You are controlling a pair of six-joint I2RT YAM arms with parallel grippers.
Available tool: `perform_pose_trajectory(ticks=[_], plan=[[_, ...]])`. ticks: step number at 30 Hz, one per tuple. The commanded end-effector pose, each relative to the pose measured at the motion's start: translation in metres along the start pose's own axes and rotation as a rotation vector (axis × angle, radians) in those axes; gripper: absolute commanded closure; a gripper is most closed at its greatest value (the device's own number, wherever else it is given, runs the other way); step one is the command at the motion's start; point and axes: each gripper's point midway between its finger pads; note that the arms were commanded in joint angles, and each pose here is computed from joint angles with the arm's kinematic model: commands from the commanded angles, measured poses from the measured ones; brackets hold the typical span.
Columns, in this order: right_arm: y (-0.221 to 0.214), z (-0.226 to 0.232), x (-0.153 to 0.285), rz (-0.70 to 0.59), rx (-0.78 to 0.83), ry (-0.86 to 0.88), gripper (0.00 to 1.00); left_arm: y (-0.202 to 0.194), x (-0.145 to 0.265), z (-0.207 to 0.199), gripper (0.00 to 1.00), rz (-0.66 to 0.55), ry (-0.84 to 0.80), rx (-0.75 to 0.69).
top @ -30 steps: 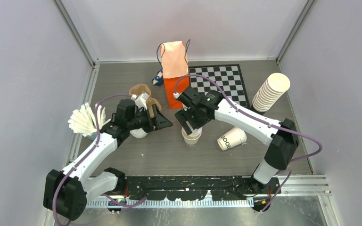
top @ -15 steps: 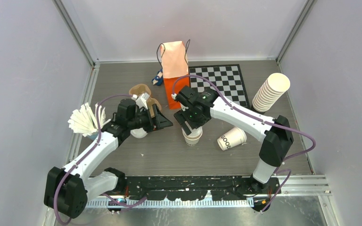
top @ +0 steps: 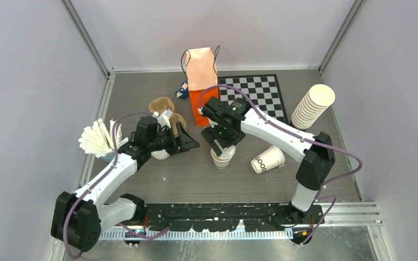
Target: Pack the takeout coffee
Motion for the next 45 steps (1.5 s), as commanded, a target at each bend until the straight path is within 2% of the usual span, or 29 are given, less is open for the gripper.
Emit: perform_pose_trajectory(ticks=[1, 10, 12, 20, 29, 34, 40, 45], plan=[[0.004, 0.001, 0.003, 0.011, -0.005, 0.006, 0.20, 0.004, 0.001, -0.010, 0.27, -0.021, -0.056, -0.017], [0.014, 0.002, -0.001, -0.006, 0.000, 0.001, 0.14, 0.007, 0.001, -0.015, 0.28, -0.020, -0.066, -0.010], [0.015, 0.003, -0.002, -0.008, -0.001, 0.006, 0.08, 0.006, 0.001, -0.016, 0.29, -0.018, -0.071, -0.009], [0.017, 0.005, 0.000, -0.015, -0.001, 0.015, 0.07, 0.007, 0.002, -0.017, 0.29, -0.023, -0.071, -0.016], [0.029, -0.010, 0.039, -0.193, -0.084, 0.062, 0.13, -0.002, -0.013, -0.026, 0.33, 0.036, -0.100, -0.041], [0.022, -0.025, 0.029, -0.234, -0.183, 0.164, 0.25, -0.009, -0.028, -0.034, 0.36, 0.062, -0.117, -0.058], [0.022, -0.041, 0.017, -0.291, -0.246, 0.207, 0.26, -0.012, -0.041, -0.042, 0.38, 0.075, -0.159, -0.060], [0.028, -0.037, 0.005, -0.306, -0.260, 0.303, 0.28, -0.015, -0.048, -0.050, 0.41, 0.095, -0.225, -0.043]])
Point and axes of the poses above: each gripper's point midway between its finger pads, its own x axis back along the fingers, its own z axis along the line the jaws close on, y = z × x, and after that the axes turned 3 degrees about x, right-handed
